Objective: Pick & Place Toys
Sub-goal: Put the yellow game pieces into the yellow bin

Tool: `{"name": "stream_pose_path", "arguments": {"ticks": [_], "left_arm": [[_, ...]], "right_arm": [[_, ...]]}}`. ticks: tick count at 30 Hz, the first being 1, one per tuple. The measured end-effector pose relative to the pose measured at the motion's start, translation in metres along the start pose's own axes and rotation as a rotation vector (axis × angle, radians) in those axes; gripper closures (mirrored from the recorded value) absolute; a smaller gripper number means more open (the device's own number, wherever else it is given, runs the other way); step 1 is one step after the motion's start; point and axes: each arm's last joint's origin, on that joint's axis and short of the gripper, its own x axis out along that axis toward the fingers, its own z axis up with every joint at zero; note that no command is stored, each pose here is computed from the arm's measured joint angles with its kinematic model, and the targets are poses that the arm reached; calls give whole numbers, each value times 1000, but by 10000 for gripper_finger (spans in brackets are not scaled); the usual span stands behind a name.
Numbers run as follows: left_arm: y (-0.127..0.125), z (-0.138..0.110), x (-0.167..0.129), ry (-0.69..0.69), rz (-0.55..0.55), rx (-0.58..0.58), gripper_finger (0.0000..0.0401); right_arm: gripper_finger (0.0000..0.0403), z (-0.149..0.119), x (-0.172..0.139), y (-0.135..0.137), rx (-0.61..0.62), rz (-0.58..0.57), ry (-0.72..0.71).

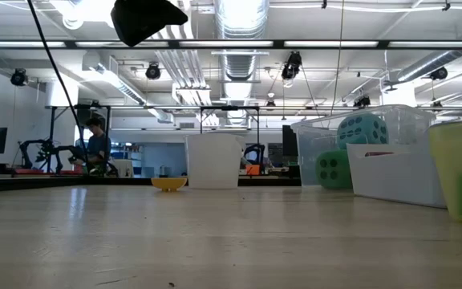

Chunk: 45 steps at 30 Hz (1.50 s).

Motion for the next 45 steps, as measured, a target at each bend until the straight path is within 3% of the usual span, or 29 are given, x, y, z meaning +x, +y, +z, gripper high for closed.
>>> {"name": "stream_pose_path", "arguments": {"ticks": [9, 14, 20, 24, 28, 33, 38, 45], "left_arm": [[5, 1, 0, -6, 39, -37, 48], [35, 3, -3, 21, 266, -220, 48], [101, 12, -16, 120, 528, -333, 48], [142, 23, -30, 167, 615, -202, 48], [164, 32, -38, 175, 636, -59, 48], [183, 36, -44, 194, 665, -19, 48], [199, 28, -32, 304, 688, -15, 48], [222, 13, -1, 452, 692, 17, 48]], "right_arm": [[62, -1, 0, 0, 2, 4, 19], [60, -3, 0, 0, 95, 7, 37], [60, -10, 1, 4, 164, -27, -88], [60, -12, -2, 10, 153, -12, -145], [60, -12, -12, 21, 55, -2, -259], [60, -11, -30, 40, -128, 15, -386], [60, -11, -43, 54, -298, 26, -489], [60, -15, -39, 54, -333, 18, -487]]}}
